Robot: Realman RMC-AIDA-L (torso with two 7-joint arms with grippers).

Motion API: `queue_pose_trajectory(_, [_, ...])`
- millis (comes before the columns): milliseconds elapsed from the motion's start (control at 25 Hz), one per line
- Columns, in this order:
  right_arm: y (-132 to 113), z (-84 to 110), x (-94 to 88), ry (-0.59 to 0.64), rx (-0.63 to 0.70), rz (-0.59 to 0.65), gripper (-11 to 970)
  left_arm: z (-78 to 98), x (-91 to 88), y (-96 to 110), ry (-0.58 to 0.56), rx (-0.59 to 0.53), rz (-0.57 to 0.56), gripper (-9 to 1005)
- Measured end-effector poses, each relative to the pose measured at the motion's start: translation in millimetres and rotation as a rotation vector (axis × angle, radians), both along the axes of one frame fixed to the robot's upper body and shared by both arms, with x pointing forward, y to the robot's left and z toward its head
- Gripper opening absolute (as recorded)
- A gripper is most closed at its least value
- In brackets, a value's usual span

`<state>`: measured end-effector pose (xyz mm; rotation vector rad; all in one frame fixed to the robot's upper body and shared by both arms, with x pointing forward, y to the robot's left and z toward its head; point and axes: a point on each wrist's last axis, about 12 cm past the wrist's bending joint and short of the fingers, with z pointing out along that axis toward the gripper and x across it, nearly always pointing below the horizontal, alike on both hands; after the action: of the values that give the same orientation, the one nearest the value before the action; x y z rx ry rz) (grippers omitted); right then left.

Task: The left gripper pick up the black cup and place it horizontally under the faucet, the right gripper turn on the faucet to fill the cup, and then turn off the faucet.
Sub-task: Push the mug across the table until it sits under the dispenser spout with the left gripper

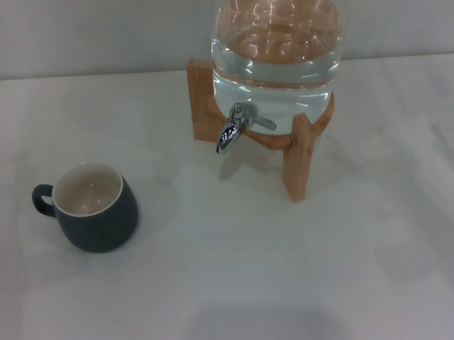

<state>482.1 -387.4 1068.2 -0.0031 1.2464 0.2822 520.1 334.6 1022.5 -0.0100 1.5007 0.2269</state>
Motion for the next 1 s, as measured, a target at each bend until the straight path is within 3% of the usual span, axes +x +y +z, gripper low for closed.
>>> queue_pose_trajectory(1000, [-1, -1.5, -1.6, 0.007, 0.002, -0.004, 843, 3.8, 5.8, -15, -0.02, 0.018, -0.072, 879])
